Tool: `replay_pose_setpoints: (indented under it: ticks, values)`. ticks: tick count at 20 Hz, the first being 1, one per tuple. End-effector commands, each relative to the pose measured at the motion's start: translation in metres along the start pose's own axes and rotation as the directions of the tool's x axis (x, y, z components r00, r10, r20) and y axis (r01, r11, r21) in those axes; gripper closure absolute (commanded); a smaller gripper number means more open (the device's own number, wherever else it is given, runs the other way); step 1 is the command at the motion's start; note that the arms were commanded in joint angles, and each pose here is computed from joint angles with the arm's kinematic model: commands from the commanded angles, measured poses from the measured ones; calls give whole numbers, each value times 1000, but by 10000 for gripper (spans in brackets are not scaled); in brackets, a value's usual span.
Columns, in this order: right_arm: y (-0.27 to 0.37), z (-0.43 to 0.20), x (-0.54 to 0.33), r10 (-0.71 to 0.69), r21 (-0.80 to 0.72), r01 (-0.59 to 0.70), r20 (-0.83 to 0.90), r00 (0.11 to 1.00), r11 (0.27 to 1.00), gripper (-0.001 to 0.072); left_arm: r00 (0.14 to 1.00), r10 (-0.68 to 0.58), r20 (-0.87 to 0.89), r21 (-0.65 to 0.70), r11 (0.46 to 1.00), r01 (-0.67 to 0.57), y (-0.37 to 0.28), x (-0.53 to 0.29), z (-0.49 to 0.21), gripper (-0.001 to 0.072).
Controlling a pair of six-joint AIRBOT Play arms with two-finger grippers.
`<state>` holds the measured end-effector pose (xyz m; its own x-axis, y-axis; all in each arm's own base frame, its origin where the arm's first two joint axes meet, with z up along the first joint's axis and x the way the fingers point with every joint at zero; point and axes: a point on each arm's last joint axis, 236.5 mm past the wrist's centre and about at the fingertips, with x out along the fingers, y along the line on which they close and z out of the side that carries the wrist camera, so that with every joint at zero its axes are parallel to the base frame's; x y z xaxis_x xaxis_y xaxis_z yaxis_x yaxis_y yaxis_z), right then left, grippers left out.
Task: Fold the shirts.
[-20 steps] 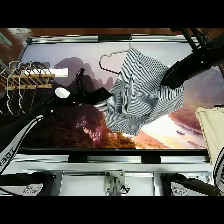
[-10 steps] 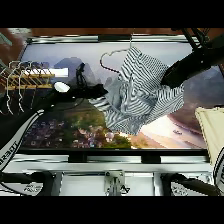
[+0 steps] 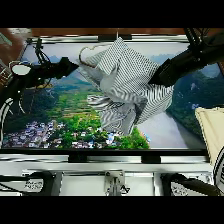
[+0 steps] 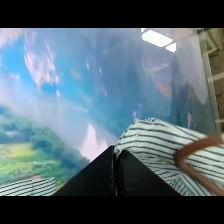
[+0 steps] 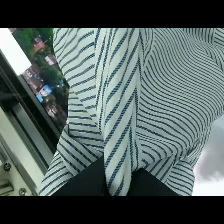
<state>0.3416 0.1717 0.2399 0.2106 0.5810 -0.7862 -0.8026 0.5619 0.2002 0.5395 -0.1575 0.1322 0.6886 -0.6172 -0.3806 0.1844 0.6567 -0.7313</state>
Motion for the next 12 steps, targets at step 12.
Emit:
replay_pose_setpoints:
  ticks: [12]
  values:
    - [-14,-11,-1,-60,22,62,-48,997,998,629,992,-88,85,146,986,75,-53,-33,58,648]
